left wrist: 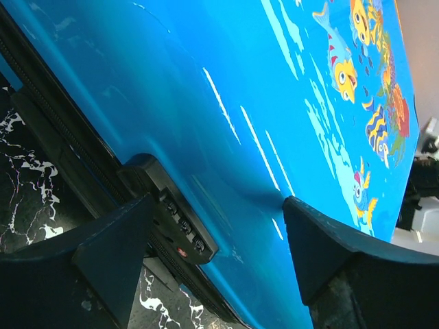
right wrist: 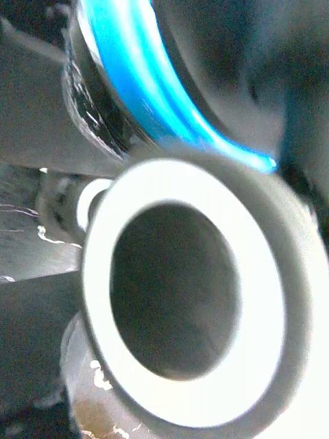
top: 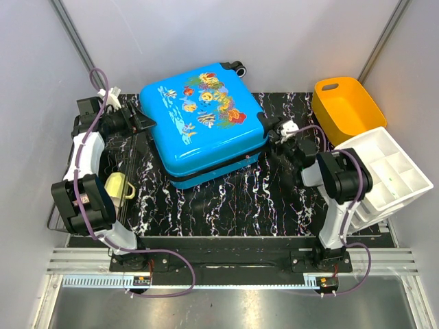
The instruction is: Open, take out, and arrange the luggage
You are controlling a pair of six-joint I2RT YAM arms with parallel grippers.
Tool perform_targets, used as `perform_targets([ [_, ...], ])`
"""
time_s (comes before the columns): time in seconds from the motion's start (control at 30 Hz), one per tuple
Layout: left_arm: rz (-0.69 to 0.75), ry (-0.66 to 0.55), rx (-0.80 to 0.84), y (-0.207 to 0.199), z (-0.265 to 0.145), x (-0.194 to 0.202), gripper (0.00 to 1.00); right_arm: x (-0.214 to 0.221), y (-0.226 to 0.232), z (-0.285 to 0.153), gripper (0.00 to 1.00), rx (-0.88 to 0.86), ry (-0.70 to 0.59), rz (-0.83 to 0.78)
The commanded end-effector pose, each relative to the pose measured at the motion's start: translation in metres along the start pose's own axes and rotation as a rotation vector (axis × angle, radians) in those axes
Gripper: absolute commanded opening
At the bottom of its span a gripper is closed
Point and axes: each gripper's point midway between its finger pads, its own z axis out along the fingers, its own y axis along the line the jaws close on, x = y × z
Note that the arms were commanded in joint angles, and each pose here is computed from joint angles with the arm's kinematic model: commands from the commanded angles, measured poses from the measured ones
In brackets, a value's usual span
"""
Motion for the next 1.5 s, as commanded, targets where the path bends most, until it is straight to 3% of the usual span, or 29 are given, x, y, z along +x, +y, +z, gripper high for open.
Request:
perform_targets([
  [0.0, 0.099, -0.095, 0.021, -0.024, -0.014, -0.035, 0.82, -0.092, 0.007, -0.033, 0.67, -0.009, -0.270, -0.205],
  [0.07, 0.122, -0.111, 0.023, -0.029, -0.019, -0.039, 0.83, -0.099, 0.016, -0.051, 0.74, -0.031, -0.262, -0.226],
  [0.1, 0.138, -0.121, 0.016, -0.032, -0.024, -0.043, 0.83, -0.085, 0.020, -0.054, 0.82, -0.054, -0.188, -0.206],
  [0.17, 0.176, -0.141, -0.002, -0.037, -0.032, -0.048, 0.84, -0.106, 0.024, -0.063, 0.90, -0.083, -0.159, -0.232],
  [0.2, 0.181, -0.146, -0.009, -0.039, -0.036, -0.050, 0.84, -0.075, 0.030, -0.069, 0.94, -0.125, 0.005, -0.166],
  [0.23, 0.192, -0.153, -0.012, -0.043, -0.041, -0.052, 0.84, -0.103, 0.031, -0.071, 0.96, -0.143, -0.012, -0.174],
  [0.27, 0.197, -0.159, -0.015, -0.045, -0.045, -0.053, 0.84, -0.106, 0.036, -0.076, 0.97, -0.183, 0.021, -0.193],
  [0.3, 0.195, -0.152, -0.015, -0.047, -0.047, -0.051, 0.84, -0.084, 0.048, -0.090, 0.98, -0.250, 0.155, -0.147],
  [0.33, 0.211, -0.149, -0.019, -0.049, -0.050, -0.049, 0.84, -0.116, 0.051, -0.094, 0.99, -0.285, 0.117, -0.177],
  [0.37, 0.222, -0.155, -0.023, -0.053, -0.055, -0.048, 0.85, -0.124, 0.053, -0.099, 0.99, -0.312, 0.126, -0.210],
  [0.4, 0.215, -0.140, -0.025, -0.054, -0.057, -0.041, 0.85, -0.112, 0.061, -0.113, 1.00, -0.359, 0.221, -0.181],
  [0.43, 0.228, -0.136, -0.023, -0.056, -0.059, -0.038, 0.85, -0.140, 0.056, -0.117, 1.00, -0.361, 0.200, -0.216],
  [0.5, 0.219, -0.126, -0.016, -0.059, -0.063, -0.027, 0.85, -0.137, 0.056, -0.134, 1.00, -0.424, 0.274, -0.244],
  [0.63, 0.198, -0.099, 0.025, -0.066, -0.065, -0.009, 0.85, -0.172, 0.031, -0.128, 1.00, -0.490, 0.279, -0.281],
  [0.87, 0.153, -0.038, 0.107, -0.070, -0.062, 0.023, 0.84, -0.182, 0.004, -0.098, 1.00, -0.650, 0.340, -0.524],
  [1.07, 0.121, -0.015, 0.135, -0.067, -0.057, 0.033, 0.84, -0.163, -0.014, -0.080, 1.00, -0.726, 0.394, -0.663],
  [1.47, 0.049, 0.031, 0.113, -0.056, -0.046, 0.058, 0.84, -0.130, -0.029, -0.031, 1.00, -0.792, 0.393, -0.757],
])
